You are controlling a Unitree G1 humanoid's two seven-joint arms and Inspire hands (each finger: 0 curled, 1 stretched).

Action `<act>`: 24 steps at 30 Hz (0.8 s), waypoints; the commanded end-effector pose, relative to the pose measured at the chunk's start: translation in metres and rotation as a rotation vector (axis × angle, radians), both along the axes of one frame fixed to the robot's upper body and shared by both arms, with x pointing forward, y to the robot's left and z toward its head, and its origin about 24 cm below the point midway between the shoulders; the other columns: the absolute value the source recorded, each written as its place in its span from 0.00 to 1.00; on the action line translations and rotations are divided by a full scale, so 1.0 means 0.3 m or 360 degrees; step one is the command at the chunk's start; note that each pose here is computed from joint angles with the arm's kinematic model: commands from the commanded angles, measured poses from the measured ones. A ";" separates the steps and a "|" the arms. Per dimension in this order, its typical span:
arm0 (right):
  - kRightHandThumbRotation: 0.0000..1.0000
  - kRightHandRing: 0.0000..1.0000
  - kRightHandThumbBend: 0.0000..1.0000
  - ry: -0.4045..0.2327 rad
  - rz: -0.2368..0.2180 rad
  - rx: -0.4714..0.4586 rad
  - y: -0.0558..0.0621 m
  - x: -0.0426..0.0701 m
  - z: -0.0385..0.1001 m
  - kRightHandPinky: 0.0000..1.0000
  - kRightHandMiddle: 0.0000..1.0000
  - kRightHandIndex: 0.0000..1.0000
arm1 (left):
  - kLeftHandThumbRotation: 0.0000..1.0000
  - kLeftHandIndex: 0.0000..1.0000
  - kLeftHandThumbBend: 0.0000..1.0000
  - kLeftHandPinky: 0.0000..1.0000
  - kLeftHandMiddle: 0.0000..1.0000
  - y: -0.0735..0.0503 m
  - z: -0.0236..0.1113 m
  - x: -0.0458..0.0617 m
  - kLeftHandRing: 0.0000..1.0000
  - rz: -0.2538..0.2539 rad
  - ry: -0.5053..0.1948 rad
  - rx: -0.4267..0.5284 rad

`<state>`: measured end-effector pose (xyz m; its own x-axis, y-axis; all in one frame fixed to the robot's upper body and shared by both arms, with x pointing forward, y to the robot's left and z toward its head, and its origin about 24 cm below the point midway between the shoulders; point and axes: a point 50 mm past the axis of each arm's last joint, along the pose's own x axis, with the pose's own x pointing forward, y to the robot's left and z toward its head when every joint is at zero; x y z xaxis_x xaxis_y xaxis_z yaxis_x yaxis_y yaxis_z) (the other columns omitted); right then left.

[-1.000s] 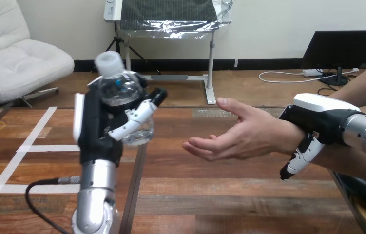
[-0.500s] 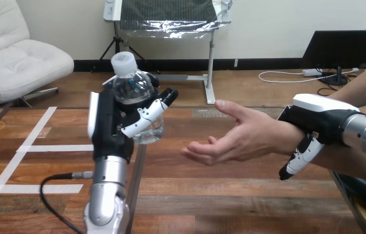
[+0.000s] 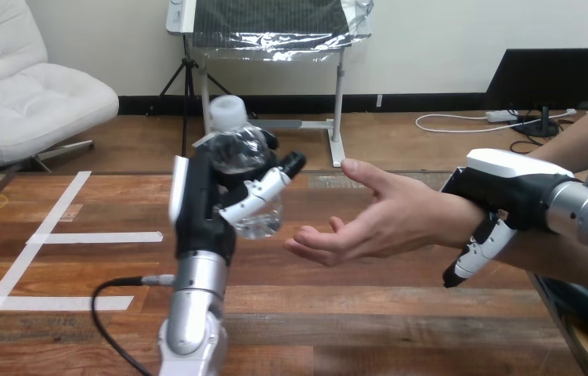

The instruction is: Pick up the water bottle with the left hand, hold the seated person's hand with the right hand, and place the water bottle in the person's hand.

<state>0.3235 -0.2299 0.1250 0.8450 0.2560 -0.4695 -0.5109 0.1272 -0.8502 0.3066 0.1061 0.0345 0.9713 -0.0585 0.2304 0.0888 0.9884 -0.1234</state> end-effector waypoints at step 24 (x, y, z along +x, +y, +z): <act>0.11 0.34 0.89 -0.0147 0.0029 0.0031 0.066 0.042 0.112 0.26 0.42 0.42 | 0.00 0.44 0.67 0.31 0.39 -0.212 0.124 0.070 0.34 -0.0267 -0.0183 -0.0196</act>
